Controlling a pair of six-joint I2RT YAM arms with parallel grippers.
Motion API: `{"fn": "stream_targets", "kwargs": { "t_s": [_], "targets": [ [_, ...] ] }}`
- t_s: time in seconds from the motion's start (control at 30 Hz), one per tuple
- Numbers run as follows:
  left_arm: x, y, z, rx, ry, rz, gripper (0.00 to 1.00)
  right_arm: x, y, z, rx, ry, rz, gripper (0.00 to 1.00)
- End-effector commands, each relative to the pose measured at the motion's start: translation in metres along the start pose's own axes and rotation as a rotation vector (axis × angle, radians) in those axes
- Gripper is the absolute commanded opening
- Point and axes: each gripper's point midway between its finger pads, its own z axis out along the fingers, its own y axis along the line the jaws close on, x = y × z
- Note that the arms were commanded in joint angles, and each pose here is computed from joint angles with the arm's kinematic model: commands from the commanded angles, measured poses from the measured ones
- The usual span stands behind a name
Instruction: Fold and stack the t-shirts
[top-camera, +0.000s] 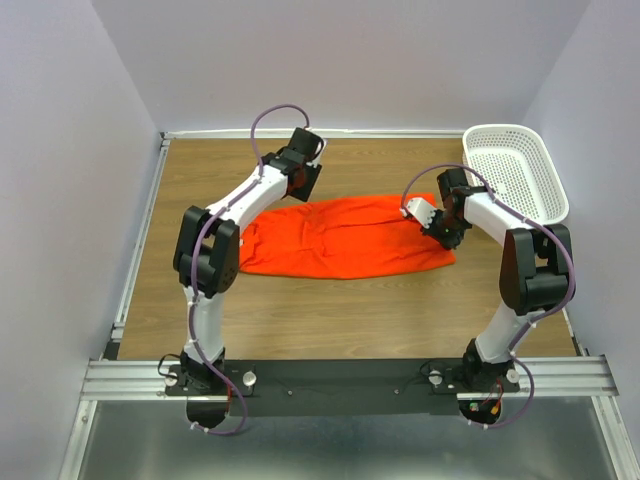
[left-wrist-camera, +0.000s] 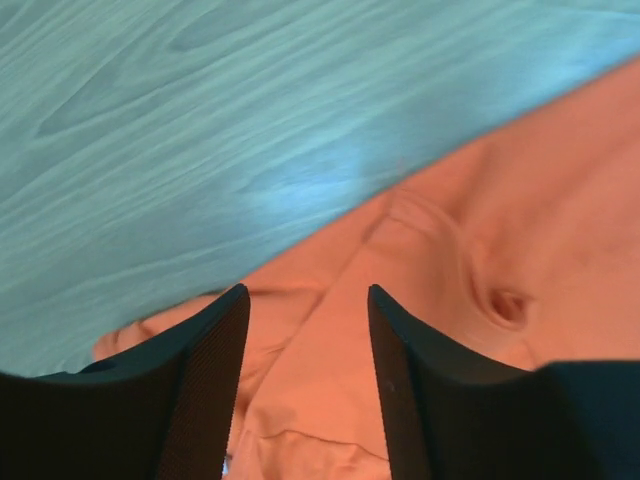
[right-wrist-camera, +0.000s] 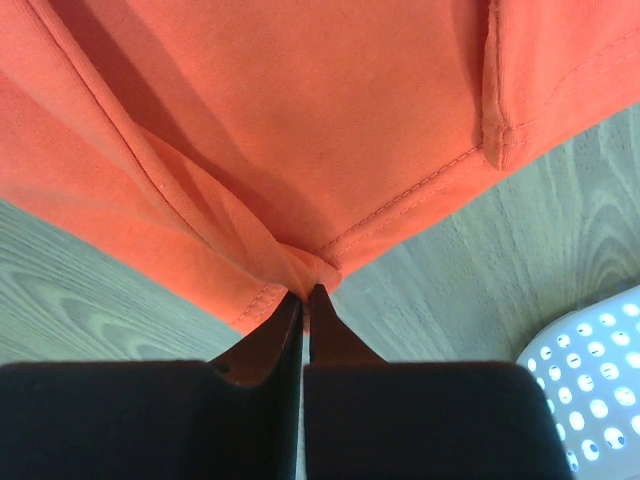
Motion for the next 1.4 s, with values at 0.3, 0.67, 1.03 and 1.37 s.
{"fn": "stream_targets", "kwargs": {
  "t_s": [0.3, 0.67, 1.03, 1.37],
  "targets": [
    [-0.059, 0.038, -0.148, -0.045, -0.498, -0.202, 0.75, -0.007, -0.007, -0.009, 0.022, -0.041, 0.027, 0.54],
    [0.005, 0.044, -0.260, 0.069, -0.760, -0.369, 0.79, -0.042, -0.026, -0.071, 0.118, -0.207, 0.079, 1.00],
    [0.062, 0.063, -0.306, 0.018, -0.988, -0.435, 0.95, -0.152, 0.051, -0.114, -0.438, -0.749, 0.144, 1.00],
    [0.068, 0.061, -0.298, 0.016, -0.964, -0.434, 0.95, -0.221, 0.107, -0.078, -0.662, -0.629, 0.041, 0.40]
  ]
}}
